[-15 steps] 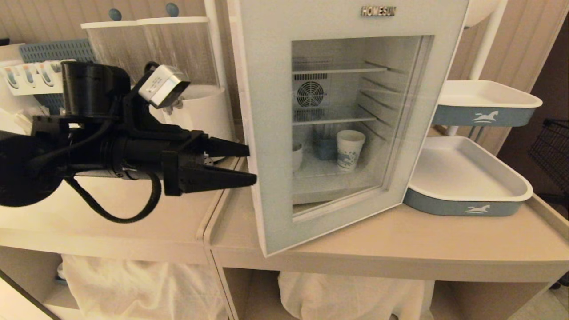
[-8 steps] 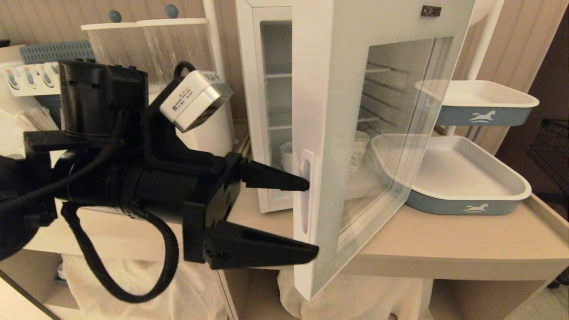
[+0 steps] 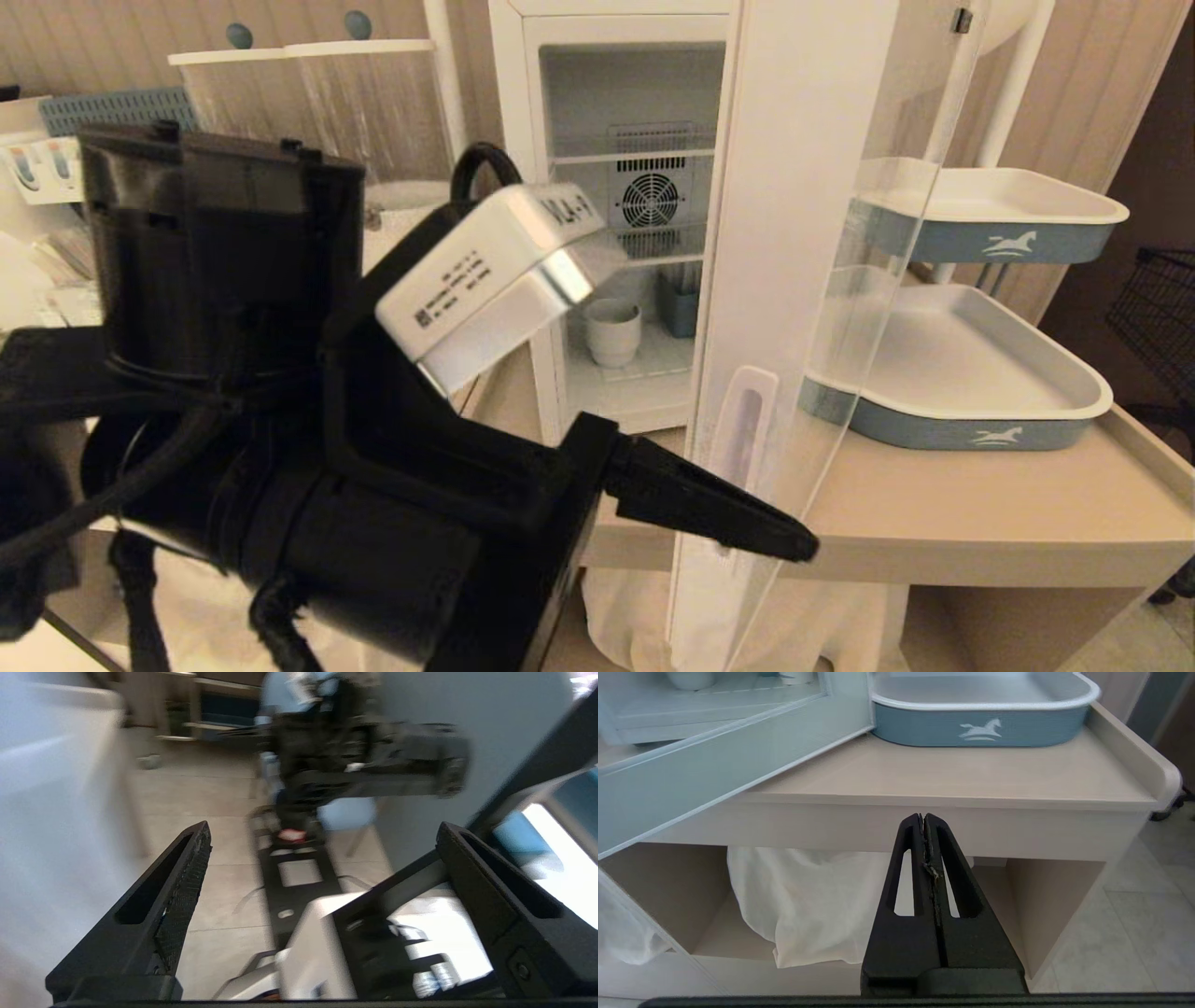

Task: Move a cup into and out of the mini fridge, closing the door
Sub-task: Open the freezer door

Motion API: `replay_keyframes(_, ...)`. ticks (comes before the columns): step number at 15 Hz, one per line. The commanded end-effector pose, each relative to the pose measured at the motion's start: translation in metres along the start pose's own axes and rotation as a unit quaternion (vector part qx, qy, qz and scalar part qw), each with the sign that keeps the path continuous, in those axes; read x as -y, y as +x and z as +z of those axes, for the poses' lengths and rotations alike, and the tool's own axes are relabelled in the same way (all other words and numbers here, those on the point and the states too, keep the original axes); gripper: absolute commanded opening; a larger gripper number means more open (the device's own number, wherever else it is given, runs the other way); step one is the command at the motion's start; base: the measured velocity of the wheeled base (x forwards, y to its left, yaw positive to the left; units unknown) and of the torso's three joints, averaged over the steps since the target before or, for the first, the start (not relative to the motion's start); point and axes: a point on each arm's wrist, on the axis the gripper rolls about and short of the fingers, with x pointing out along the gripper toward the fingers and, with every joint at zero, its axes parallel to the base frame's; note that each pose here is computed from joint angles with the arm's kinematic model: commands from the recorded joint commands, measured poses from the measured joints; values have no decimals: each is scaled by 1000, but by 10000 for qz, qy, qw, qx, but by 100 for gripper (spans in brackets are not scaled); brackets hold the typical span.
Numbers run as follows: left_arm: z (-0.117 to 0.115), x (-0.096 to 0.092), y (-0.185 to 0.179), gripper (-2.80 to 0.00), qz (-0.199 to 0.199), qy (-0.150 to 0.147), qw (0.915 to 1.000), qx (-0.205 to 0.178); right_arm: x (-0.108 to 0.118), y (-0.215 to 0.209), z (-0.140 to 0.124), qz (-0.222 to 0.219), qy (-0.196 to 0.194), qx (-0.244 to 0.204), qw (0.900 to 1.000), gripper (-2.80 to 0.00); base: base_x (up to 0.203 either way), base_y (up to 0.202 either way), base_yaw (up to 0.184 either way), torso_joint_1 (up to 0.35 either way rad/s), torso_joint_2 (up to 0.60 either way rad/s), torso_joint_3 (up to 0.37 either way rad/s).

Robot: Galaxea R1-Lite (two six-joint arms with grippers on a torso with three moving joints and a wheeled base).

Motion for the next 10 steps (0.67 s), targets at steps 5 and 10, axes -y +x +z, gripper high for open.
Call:
replay_keyframes(5,-11,47,8,0,83,51,9999,-142,0,0,0,4,-6,-4,10000,-280,0,0,0,0,0,0)
replay_keyframes(10,-17,43,-41,0,1136,101,9934,107,0,0,0,4,-6,-11,10000,-280,0,0,0,0,0,0)
